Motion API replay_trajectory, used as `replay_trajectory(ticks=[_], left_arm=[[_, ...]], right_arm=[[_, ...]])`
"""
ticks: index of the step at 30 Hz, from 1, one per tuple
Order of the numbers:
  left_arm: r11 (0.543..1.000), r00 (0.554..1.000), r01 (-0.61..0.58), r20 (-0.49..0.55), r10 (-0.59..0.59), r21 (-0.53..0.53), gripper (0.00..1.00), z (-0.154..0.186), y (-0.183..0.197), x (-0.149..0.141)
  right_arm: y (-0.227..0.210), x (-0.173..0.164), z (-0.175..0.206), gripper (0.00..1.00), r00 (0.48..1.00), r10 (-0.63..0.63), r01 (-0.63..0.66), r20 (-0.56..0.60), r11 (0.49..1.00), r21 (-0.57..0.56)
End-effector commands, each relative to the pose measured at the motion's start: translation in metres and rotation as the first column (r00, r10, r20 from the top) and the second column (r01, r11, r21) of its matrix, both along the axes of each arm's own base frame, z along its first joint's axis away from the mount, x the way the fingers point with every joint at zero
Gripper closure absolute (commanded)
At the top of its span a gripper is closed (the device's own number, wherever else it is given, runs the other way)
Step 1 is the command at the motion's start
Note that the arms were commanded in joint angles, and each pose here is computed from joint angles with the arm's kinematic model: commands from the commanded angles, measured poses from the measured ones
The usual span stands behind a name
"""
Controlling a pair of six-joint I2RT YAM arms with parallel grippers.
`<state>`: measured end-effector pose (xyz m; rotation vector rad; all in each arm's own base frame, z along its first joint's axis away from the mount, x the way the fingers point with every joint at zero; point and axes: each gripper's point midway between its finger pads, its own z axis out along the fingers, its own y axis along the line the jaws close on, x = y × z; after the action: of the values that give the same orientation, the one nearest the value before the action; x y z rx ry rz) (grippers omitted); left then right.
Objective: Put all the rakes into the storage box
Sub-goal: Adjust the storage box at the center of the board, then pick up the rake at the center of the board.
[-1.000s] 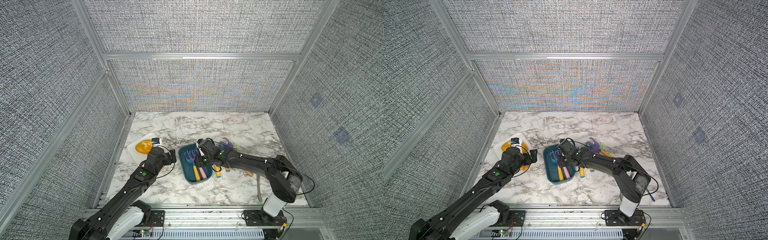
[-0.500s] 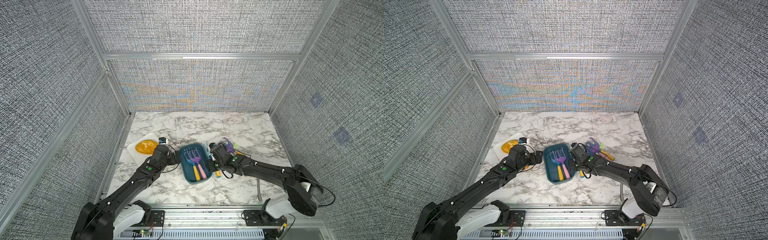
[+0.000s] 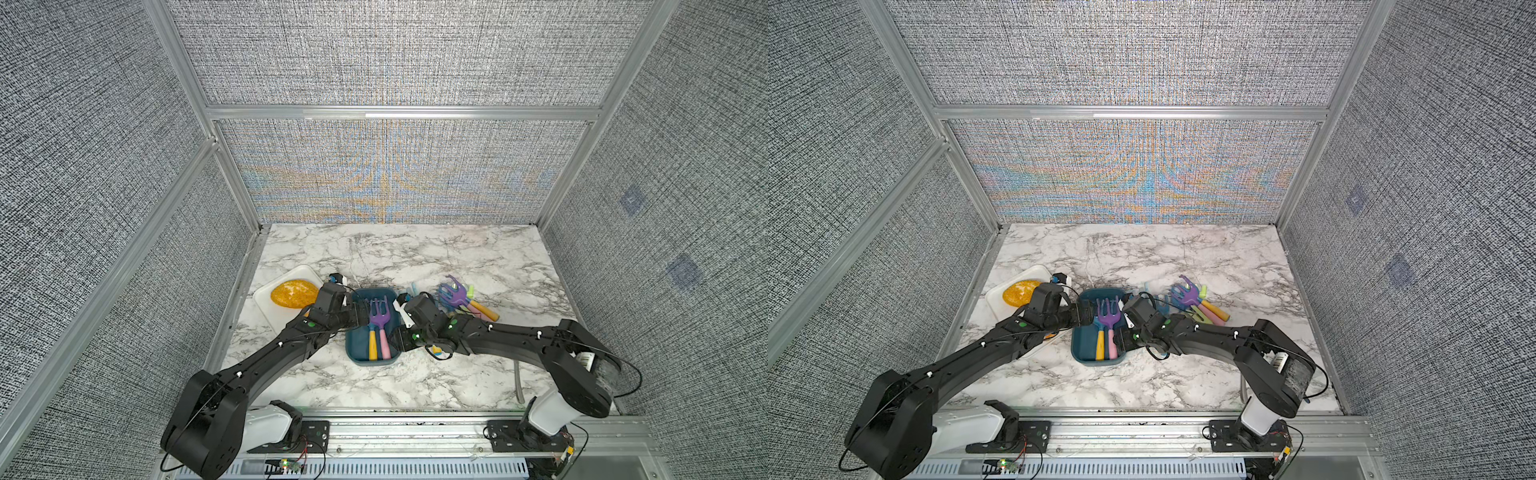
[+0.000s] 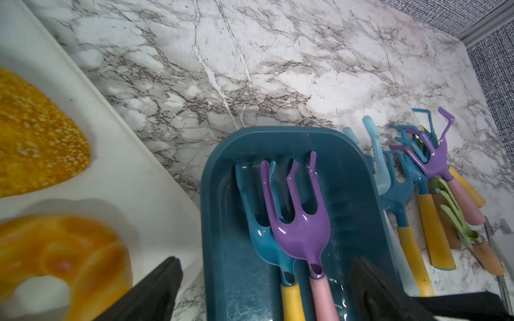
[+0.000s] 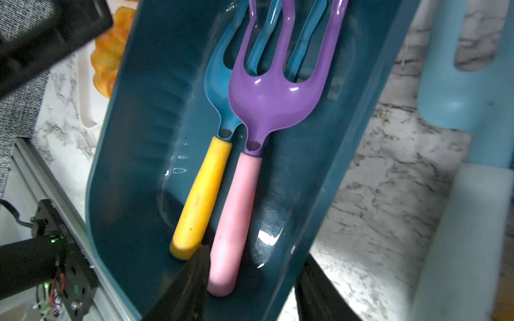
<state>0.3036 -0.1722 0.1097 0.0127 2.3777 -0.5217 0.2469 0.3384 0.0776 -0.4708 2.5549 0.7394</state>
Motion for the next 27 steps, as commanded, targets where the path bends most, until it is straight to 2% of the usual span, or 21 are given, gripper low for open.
replay_trajectory(ticks=[1, 6, 13, 17, 27], left_arm=[[0.998, 0.999, -0.039, 0.035, 0.038, 0.040, 0.01, 0.006, 0.011, 0.004], [0.998, 0.997, -0.047, 0.070, 0.044, 0.043, 0.01, 0.019, 0.016, 0.001], [0.992, 0.986, -0.105, 0.141, 0.094, 0.071, 0.01, 0.036, 0.035, -0.005], [0.990, 0.982, -0.121, 0.154, 0.107, 0.079, 0.01, 0.041, 0.040, -0.007], [0.990, 0.981, -0.119, 0.162, 0.106, 0.074, 0.01, 0.044, 0.040, -0.008]], right_arm=[[-0.006, 0.016, 0.017, 0.47, 0.997, -0.062, 0.062, 0.054, 0.998, -0.009], [-0.042, 0.029, 0.030, 0.46, 0.984, -0.137, 0.146, 0.112, 0.987, -0.073], [-0.086, 0.039, 0.002, 0.47, 0.971, -0.210, 0.231, 0.116, 0.946, -0.229], [-0.102, 0.043, -0.012, 0.54, 0.962, -0.244, 0.272, 0.124, 0.905, -0.326], [-0.118, 0.043, -0.040, 0.62, 0.953, -0.276, 0.301, 0.121, 0.848, -0.436]])
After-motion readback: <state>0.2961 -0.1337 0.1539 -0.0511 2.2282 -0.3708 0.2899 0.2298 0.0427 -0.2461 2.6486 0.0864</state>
